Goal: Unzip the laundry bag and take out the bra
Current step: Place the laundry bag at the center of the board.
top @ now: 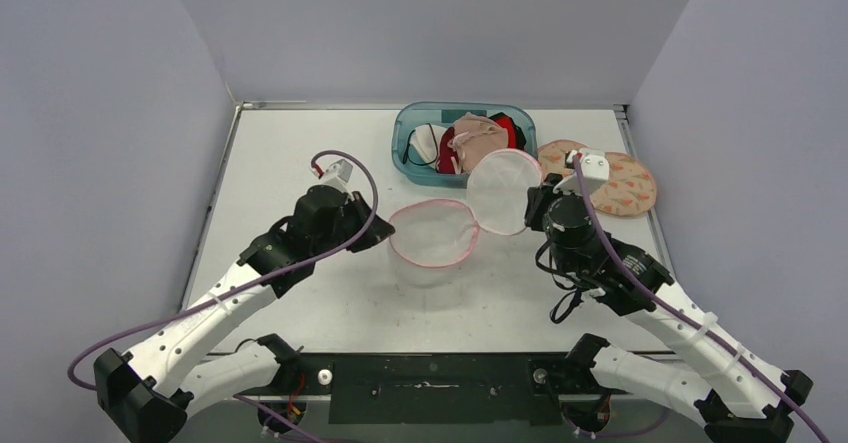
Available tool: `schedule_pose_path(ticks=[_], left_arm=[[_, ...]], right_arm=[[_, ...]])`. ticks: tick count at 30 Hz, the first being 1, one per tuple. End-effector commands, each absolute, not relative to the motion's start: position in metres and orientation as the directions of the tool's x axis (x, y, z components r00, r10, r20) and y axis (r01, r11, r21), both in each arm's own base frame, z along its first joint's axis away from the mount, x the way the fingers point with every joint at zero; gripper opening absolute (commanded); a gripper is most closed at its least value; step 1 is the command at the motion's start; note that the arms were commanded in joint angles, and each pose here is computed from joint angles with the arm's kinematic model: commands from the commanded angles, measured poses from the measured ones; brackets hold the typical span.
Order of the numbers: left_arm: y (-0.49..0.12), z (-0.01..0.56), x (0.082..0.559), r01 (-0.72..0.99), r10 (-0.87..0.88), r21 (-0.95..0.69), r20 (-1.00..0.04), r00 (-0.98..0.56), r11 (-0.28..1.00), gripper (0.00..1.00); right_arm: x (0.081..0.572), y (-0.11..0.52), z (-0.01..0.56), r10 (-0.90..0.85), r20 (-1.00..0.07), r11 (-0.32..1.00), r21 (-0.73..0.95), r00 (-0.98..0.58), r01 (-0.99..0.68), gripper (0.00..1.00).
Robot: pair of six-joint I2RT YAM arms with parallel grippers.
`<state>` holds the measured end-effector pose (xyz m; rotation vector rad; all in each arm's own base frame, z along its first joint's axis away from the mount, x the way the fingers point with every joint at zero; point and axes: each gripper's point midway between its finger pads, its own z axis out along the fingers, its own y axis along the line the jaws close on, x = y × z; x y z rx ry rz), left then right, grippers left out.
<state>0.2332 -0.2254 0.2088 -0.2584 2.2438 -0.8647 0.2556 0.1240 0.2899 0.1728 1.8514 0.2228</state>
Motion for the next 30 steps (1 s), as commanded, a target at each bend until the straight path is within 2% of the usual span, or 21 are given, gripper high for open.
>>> schedule_pose_path(ticks=[1, 3, 6, 8, 14, 19, 23, 30], left_arm=[[-0.241, 0.286, 0.228, 0.187, -0.46, -0.757, -0.552, -0.696, 0.627, 0.0], [-0.244, 0.269, 0.228, 0.173, -0.442, -0.752, -0.54, -0.717, 0.636, 0.0], [-0.249, 0.218, 0.223, 0.107, -0.405, -0.743, -0.473, -0.783, 0.661, 0.0], [-0.251, 0.203, 0.222, 0.079, -0.407, -0.755, -0.435, -0.803, 0.651, 0.0], [-0.24, 0.229, 0.244, 0.131, -0.416, -0.699, -0.554, -0.721, 0.703, 0.0], [-0.244, 0.182, 0.243, 0.079, -0.366, -0.659, -0.509, -0.779, 0.748, 0.0], [-0.238, 0.167, 0.241, 0.053, -0.384, -0.656, -0.503, -0.775, 0.753, 0.14], [-0.228, 0.193, 0.246, 0.063, -0.411, -0.647, -0.553, -0.724, 0.76, 0.43]], right_arm=[[0.255, 0.103, 0.356, 0.221, -0.963, 0.975, 0.217, -0.156, 0.04, 0.05], [0.257, 0.108, 0.335, 0.195, -0.962, 0.981, 0.192, -0.193, 0.035, 0.05], [0.256, 0.115, 0.293, 0.181, -0.948, 0.983, 0.179, -0.261, 0.031, 0.05], [0.255, 0.116, 0.28, 0.176, -0.944, 0.984, 0.175, -0.28, 0.028, 0.05], [0.259, 0.118, 0.292, 0.156, -0.955, 0.987, 0.157, -0.254, 0.017, 0.05], [0.261, 0.135, 0.256, 0.151, -0.938, 0.986, 0.165, -0.311, -0.018, 0.05], [0.26, 0.137, 0.249, 0.138, -0.939, 0.988, 0.151, -0.314, -0.019, 0.05], [0.262, 0.143, 0.252, 0.132, -0.941, 0.989, 0.148, -0.311, -0.029, 0.05]])
